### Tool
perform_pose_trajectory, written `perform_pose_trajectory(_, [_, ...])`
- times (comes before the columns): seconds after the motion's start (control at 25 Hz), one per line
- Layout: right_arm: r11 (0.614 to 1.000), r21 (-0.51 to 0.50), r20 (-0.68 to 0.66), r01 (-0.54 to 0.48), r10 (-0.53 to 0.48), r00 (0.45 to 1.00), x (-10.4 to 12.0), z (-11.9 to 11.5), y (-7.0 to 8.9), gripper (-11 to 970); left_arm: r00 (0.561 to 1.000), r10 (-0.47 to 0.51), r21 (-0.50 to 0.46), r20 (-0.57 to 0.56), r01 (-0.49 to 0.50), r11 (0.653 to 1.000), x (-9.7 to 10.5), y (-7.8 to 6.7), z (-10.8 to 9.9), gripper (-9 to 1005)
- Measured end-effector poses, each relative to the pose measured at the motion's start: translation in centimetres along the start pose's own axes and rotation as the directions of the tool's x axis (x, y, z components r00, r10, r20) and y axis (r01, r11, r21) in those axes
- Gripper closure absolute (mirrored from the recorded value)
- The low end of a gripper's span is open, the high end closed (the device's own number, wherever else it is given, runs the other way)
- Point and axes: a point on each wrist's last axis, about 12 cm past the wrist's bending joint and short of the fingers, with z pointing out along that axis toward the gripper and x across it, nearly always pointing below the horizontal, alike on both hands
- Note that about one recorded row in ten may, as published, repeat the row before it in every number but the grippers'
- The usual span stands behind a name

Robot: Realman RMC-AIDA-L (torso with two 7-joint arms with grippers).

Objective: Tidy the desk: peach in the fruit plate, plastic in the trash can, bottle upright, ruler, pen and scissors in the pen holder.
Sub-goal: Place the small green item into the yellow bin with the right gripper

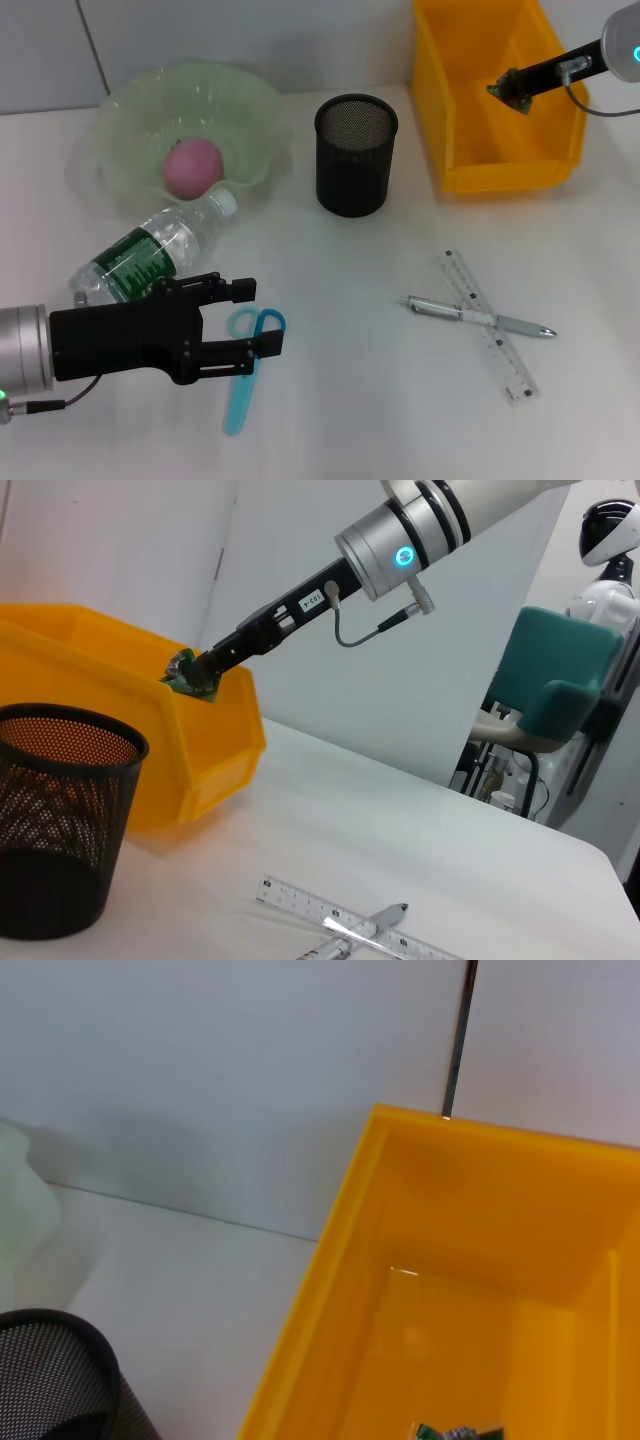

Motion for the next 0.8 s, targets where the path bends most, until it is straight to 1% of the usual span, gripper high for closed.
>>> perform_pose_trajectory(0.04, [1.000, 0.001, -0.001, 0.001, -0.001, 1.000, 0.00, 0.04, 0.01, 763, 1.000, 0.000, 0.000, 0.000, 0.000, 1.000, 0.01, -0.01, -0.01, 256])
perform_pose_trajectory(0.28, [1.000, 0.003, -0.004, 0.005, -0.005, 1.000, 0.05, 0.12, 0.06, 558, 1.000, 0.000, 0.001, 0.000, 0.000, 1.000, 0.01, -0.02, -0.02, 257])
perform_pose_trajectory(0.48, [1.000, 0.004, -0.006, 0.003, -0.003, 1.000, 0.27, 0.18, 0.04, 364, 1.000, 0.003, 0.007, 0.000, -0.003, 1.000, -0.05, -0.06, -0.10, 258])
perform_pose_trajectory(0.8, [1.000, 0.000, 0.019, -0.006, 0.006, 1.000, 0.10, -0.13, 0.15, 251, 1.000, 0.001, 0.008, -0.002, -0.001, 1.000, -0.01, -0.06, -0.19, 260])
